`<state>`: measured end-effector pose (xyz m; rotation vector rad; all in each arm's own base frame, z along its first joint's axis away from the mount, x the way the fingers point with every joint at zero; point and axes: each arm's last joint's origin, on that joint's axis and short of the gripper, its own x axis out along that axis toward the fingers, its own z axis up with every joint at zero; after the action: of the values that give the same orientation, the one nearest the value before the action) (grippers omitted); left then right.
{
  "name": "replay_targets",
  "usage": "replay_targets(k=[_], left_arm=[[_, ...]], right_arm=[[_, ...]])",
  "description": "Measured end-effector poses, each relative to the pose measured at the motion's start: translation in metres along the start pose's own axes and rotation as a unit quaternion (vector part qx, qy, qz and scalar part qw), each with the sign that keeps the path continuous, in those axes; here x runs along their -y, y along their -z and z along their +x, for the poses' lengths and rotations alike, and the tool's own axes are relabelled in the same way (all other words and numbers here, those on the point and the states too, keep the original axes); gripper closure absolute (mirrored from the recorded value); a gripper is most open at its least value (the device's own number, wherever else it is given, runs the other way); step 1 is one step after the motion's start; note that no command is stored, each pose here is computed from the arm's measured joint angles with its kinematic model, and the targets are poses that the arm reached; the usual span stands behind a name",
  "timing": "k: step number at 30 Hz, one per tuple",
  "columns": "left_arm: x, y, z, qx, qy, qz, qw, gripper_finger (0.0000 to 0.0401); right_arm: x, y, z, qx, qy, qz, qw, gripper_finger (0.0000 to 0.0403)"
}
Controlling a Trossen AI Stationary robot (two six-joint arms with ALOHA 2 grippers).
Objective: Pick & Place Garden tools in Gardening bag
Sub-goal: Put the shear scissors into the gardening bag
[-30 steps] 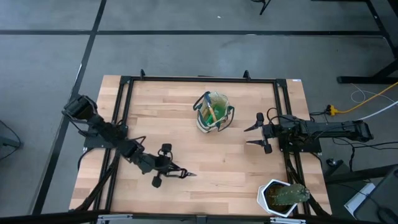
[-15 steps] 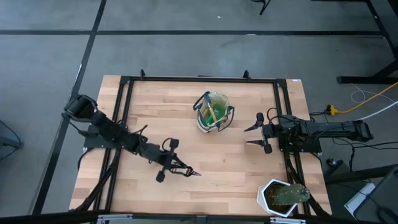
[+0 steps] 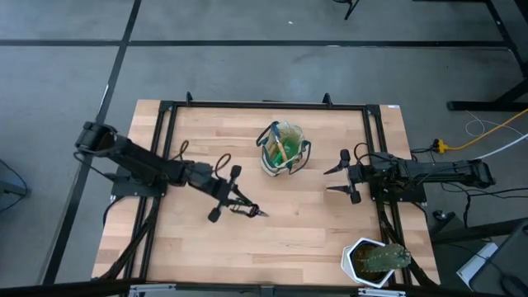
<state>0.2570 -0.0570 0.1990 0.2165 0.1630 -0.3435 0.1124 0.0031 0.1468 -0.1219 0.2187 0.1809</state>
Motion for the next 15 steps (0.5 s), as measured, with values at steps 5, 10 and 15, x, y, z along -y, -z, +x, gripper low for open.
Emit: replay_targets(k=[5,10,15], left_arm=[[-0.014,-0.004,-0.007,0.017,0.0,0.021,1.0,0.0375],[-0.026,-0.005,-0.011,0.028,-0.005,0.033,0.999,0.0375],[-0.037,-0.006,-0.014,0.044,-0.015,0.036,0.998,0.0375]], right_arm=[[0.0,0.0,0.0,0.0,0.0,0.0,1.0,0.0153],[0.0,0.0,0.0,0.0,0.0,0.0,1.0,0.0153],[0.0,0.0,0.0,0.0,0.0,0.0,1.0,0.0153]])
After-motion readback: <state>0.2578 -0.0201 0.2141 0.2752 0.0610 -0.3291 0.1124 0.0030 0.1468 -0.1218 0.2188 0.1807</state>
